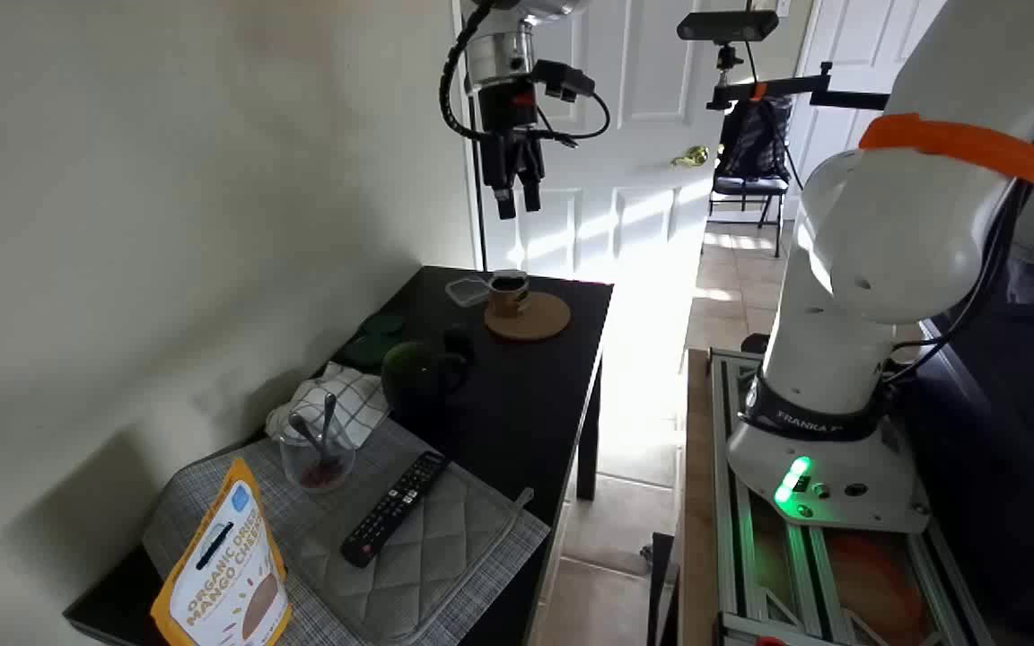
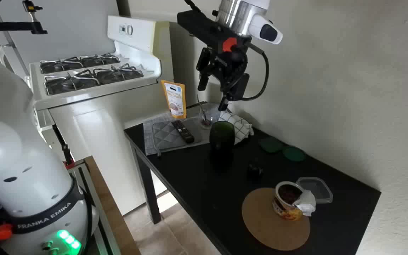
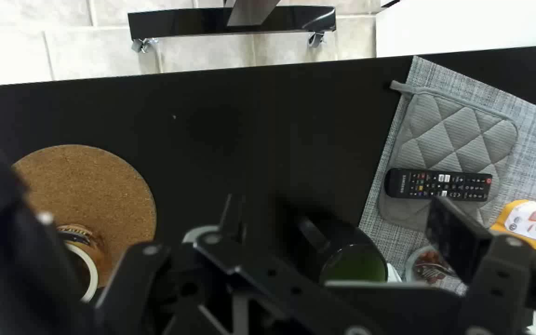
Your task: Put the right green lid on the can
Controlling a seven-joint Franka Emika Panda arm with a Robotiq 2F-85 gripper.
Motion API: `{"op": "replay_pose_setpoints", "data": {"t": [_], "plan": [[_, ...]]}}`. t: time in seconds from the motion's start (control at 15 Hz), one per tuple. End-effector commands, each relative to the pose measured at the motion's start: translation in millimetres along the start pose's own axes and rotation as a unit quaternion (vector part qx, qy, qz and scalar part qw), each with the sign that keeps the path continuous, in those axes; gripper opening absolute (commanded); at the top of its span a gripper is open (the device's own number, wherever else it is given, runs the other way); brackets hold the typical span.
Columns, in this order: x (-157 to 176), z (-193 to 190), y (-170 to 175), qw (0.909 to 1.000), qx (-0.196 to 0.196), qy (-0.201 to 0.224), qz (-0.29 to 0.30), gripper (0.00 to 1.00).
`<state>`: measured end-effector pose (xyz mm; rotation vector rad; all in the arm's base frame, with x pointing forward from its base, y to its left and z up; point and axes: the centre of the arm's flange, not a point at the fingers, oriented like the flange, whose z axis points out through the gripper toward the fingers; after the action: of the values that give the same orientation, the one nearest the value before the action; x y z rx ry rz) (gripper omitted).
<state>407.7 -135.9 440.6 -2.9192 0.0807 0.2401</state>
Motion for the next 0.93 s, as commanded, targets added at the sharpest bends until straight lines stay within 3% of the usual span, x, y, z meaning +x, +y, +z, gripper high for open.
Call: {"op": "replay_pose_setpoints", "data": {"t": [0.0, 0.6, 0.67, 0.87], "plan": [[0, 0, 0, 1.0000, 0.000, 0.000, 0.000, 1.00], [0, 0, 0, 1.0000, 0.000, 0.000, 0.000, 1.00], [10, 2, 2, 1.0000, 0.001, 0.007, 0.006, 1.00], [61, 10, 27, 0.9948, 0.004, 0.083, 0.058, 1.00]]}}
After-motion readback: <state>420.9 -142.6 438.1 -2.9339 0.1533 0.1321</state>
